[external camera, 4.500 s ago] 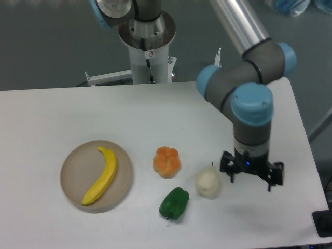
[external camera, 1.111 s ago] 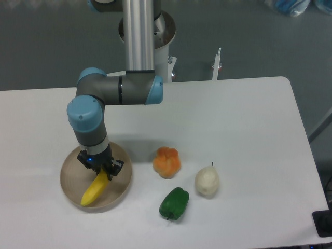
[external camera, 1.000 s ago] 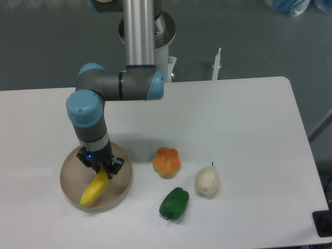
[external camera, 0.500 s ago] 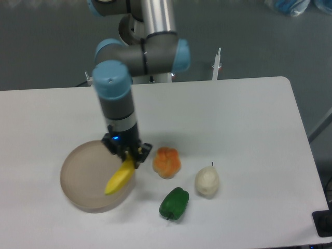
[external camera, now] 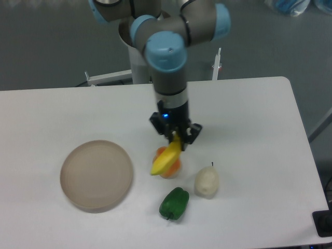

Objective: Pick up the banana from the plate
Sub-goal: 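Lift the held banana up off the plate toward the orange pepper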

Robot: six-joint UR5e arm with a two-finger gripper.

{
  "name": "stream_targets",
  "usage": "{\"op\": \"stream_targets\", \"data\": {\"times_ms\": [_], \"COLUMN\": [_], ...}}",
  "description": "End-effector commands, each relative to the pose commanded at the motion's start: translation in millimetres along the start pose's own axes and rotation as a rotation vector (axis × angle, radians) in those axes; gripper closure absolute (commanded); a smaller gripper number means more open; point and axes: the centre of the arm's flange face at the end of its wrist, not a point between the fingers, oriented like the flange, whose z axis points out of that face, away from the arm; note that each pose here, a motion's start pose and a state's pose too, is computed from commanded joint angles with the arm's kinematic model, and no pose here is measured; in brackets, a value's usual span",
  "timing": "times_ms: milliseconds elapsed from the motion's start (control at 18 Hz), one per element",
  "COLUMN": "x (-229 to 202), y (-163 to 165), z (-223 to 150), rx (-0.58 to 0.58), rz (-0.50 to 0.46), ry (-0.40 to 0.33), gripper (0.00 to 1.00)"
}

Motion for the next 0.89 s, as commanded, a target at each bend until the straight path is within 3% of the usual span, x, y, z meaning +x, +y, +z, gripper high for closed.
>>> {"op": "stream_targets", "data": {"times_ms": [889], "x": [-18.5], "y": [8.3], "z": [-6.1], "rx": [0.001], "rz": [0.021], "ry": [-0.023], "gripper": [0.66]}}
